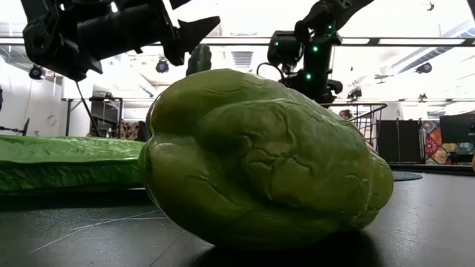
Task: Build produce basket
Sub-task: Put the red apple into the gold wire basket
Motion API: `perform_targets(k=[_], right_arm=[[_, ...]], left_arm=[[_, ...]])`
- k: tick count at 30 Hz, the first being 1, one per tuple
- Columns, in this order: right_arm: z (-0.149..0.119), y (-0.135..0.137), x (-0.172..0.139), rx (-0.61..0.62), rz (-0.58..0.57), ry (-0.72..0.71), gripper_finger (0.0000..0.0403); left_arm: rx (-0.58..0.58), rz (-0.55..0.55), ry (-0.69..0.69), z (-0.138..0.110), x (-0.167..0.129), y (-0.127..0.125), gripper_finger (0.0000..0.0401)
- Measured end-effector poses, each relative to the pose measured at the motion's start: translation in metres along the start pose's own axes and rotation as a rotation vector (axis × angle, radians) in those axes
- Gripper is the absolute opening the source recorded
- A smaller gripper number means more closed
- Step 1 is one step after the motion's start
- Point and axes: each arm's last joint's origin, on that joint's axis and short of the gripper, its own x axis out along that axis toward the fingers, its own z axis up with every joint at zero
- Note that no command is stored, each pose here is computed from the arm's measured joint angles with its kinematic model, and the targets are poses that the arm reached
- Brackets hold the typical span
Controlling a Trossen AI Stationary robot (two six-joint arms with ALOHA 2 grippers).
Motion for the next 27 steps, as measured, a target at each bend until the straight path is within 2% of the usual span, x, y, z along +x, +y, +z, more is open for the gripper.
perform_targets(k=[5,9,19,21,23,27], right_arm=[[0.002,-0.012,-0.033,0.005,0.029,-0.063,0.0339],[-0.008,-0.018,-0.065,0.022,0.078,-0.131,0.0332],[-0.045,-0.01,-0.13,-0.028,0.24,-0.323,0.0324],[-0.055,-0.006,-0.139,-0.057,0.273,-0.348,0.0324],[-0.065,0.0,-0.148,-0.082,0.311,-0.376,0.0324],[-0.081,0.01,-0.16,-0.121,0.378,-0.436,0.0325]], left_arm=[[-0.054,0.004,0.03,-0.003,0.0,0.0,0.0362],[-0.109,0.016,0.067,-0.007,-0.003,0.001,0.0362],[-0.095,0.193,0.16,-0.013,-0.006,0.007,0.0362],[-0.072,0.265,0.233,-0.007,-0.009,0.011,0.0362],[-0.06,0.38,0.349,0.001,-0.013,0.019,0.0361],[-0.078,0.685,0.699,0.024,-0.035,0.045,0.0361]])
